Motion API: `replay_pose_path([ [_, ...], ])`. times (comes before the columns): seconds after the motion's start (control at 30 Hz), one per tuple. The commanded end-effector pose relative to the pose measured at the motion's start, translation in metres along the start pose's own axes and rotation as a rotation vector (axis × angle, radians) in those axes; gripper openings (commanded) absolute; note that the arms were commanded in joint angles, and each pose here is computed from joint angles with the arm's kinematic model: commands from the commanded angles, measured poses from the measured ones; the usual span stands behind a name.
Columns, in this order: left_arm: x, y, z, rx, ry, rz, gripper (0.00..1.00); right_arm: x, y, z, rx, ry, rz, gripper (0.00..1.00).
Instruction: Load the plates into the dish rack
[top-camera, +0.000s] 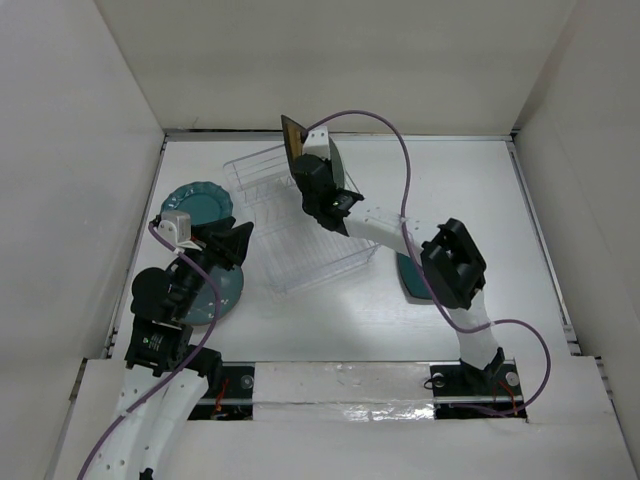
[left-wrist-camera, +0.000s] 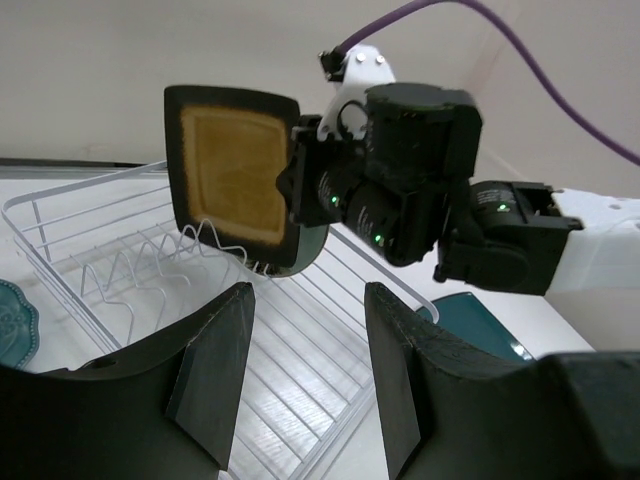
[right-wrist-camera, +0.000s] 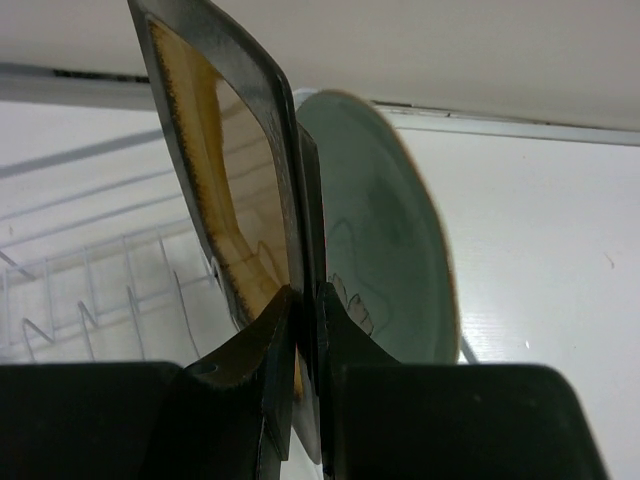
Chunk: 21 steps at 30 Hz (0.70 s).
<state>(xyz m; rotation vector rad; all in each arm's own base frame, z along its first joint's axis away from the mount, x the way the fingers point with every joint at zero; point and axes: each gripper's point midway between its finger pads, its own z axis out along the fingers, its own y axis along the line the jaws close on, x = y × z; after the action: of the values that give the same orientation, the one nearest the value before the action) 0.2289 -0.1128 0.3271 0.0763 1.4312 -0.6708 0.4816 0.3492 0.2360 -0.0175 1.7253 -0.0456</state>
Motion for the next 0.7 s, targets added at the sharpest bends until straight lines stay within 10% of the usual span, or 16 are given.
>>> replay_pose_path([
  [0.0, -0.013, -0.009, 0.002, 0.037, -0.039, 0.003, 0.45, -0.067, 0.012, -0.011, -0.002, -0.167, 0.227, 0.0],
  [0.47, -0.011, -0.01, 0.002, 0.043, -0.037, 0.002, 0.45, -0.008, 0.006, -0.022, 0.048, -0.098, 0.239, 0.0],
  [0.67, -0.01, -0.01, 0.002, 0.045, -0.033, -0.002, 0.45, 0.015, 0.0, -0.032, 0.053, -0.056, 0.255, 0.16],
])
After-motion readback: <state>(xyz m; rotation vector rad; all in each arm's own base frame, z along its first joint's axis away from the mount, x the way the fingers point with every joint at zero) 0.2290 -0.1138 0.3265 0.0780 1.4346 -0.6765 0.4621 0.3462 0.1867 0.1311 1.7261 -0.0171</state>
